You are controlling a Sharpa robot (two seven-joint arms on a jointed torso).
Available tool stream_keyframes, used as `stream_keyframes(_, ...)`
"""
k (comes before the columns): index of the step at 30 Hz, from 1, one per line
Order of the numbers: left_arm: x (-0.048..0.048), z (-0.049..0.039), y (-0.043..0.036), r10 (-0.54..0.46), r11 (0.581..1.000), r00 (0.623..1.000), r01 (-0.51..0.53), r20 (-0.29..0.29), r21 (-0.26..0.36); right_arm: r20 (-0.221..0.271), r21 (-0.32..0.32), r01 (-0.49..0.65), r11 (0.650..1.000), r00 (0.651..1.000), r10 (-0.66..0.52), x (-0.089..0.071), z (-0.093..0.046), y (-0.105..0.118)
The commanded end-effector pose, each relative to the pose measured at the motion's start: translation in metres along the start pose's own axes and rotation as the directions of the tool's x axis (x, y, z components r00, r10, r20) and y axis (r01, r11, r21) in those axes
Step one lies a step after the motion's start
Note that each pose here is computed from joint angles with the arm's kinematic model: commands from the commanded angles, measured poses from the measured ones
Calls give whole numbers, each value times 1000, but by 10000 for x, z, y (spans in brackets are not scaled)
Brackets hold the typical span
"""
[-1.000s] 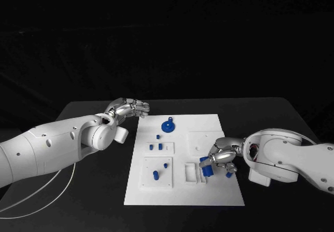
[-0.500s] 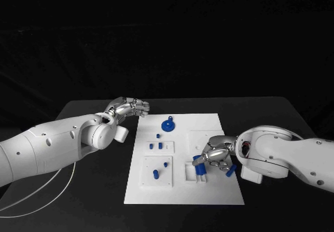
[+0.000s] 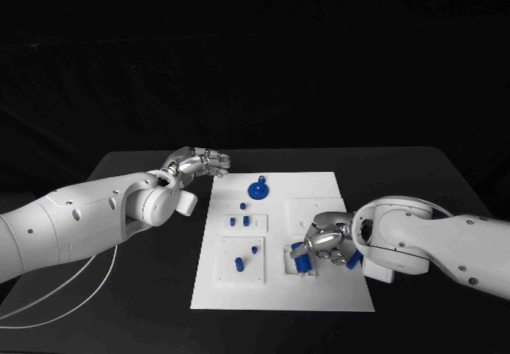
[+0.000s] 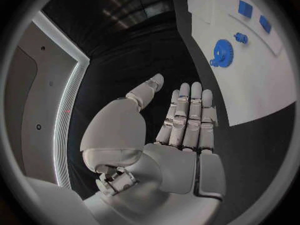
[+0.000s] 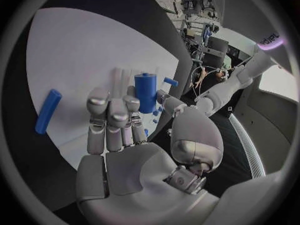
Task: Assemble the parts on the task board
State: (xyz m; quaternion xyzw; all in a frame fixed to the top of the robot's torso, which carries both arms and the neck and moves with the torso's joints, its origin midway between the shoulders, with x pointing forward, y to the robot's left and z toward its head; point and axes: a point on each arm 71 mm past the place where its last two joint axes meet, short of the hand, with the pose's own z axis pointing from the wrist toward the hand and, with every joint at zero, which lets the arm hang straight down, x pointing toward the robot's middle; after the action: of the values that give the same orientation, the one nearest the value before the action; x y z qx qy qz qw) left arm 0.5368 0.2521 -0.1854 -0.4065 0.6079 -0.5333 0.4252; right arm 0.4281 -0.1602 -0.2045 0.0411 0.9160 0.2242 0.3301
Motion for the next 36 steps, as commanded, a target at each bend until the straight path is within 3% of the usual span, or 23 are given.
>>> stream_keyframes(1, 18, -1, -8, -3, 1000, 1000, 3, -16, 4, -15, 11, 24, 1000, 1000, -24, 19, 4, -12)
stream_keyframes(15, 12, -5, -5, -3, 1000, 1000, 3, -17, 1, -33, 23, 21, 1000, 999, -21, 79, 64, -23)
stream_keyframes(36, 12, -10, -2, 0, 1000, 1000, 0, -22, -4, -16, 24, 9, 1000, 1000, -9, 80, 96, -33)
